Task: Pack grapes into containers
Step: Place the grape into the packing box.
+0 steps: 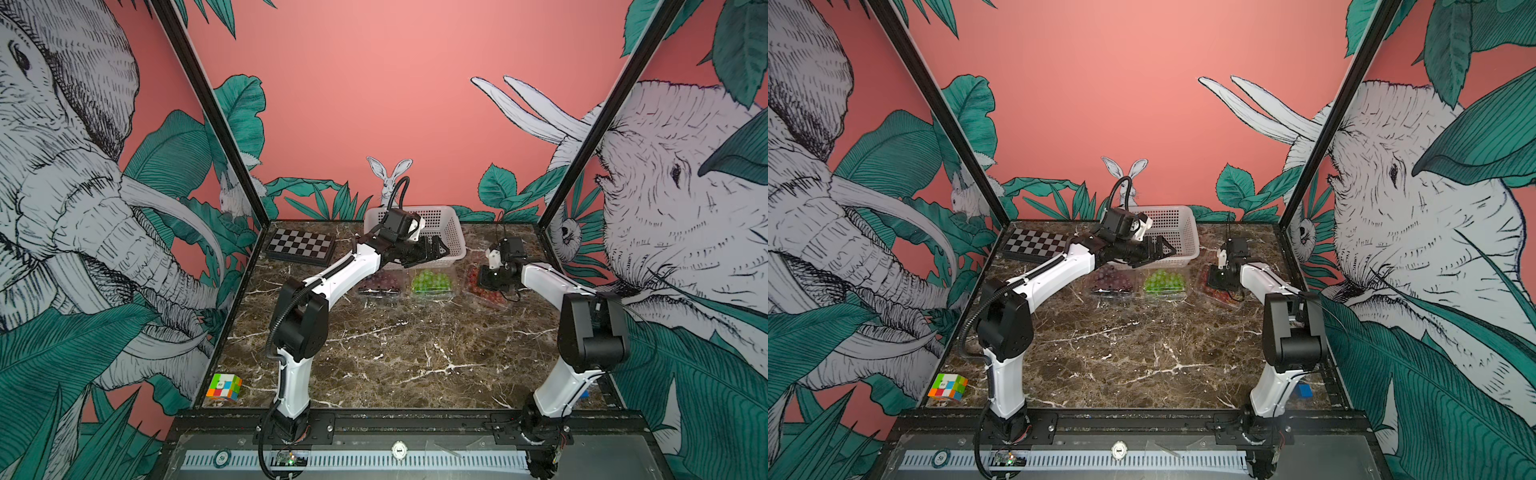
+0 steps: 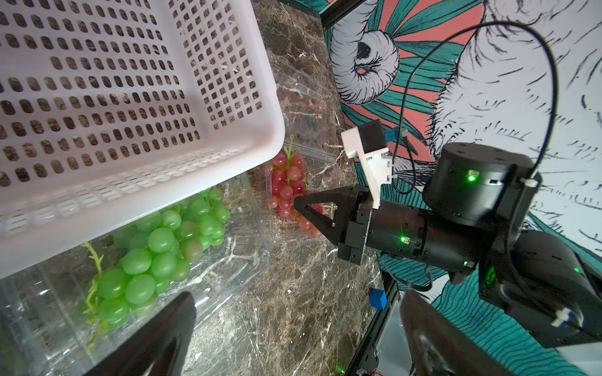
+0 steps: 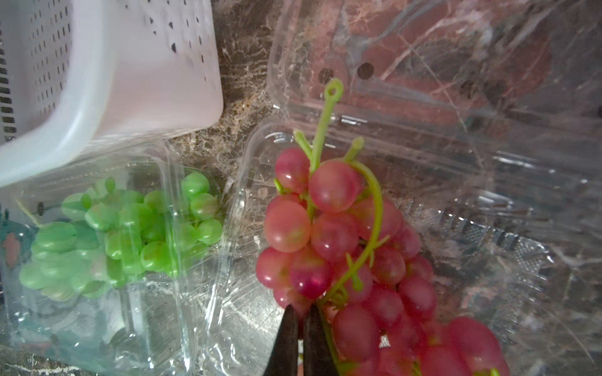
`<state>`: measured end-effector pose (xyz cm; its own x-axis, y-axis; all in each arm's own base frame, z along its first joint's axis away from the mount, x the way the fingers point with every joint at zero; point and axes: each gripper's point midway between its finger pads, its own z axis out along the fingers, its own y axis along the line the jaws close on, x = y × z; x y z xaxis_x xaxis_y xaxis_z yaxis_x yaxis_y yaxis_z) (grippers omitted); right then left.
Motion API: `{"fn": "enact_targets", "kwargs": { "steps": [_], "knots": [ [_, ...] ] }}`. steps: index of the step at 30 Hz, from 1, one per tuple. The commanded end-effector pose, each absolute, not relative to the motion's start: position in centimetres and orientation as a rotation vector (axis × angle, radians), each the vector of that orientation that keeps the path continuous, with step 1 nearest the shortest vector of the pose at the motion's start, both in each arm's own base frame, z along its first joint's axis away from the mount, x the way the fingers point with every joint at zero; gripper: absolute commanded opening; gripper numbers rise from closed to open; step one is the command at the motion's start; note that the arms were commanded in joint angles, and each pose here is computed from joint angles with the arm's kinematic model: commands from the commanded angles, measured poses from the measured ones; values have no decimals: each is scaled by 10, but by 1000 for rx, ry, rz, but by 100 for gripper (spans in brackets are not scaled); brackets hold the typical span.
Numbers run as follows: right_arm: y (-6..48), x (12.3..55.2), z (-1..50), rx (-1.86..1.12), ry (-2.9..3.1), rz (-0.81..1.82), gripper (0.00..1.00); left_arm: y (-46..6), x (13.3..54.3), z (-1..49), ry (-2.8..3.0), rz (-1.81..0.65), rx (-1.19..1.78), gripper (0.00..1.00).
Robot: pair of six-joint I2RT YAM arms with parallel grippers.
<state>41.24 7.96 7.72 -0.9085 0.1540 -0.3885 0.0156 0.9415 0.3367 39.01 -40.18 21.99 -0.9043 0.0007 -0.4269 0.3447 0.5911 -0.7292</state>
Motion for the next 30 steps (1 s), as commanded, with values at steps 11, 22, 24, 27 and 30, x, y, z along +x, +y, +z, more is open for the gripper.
{"fn": "enact_targets", "kwargs": {
  "steps": [11, 22, 24, 27, 30],
  "knots": [
    [78, 412, 127, 133, 2602, 467, 17, -408, 389, 221, 2434, -1240, 291, 99],
    [64, 409, 158, 201, 2525, 440, 51, -409, 388, 222, 2430, -1235, 299, 99],
    [50, 408, 157, 286, 2511, 416, 59, -410, 388, 223, 2427, -1233, 304, 99],
    [24, 402, 148, 403, 2507, 328, 67, -413, 387, 224, 2423, -1237, 308, 99],
    [-1, 392, 139, 499, 2510, 224, 68, -419, 385, 222, 2428, -1242, 320, 99]
  ]
}}
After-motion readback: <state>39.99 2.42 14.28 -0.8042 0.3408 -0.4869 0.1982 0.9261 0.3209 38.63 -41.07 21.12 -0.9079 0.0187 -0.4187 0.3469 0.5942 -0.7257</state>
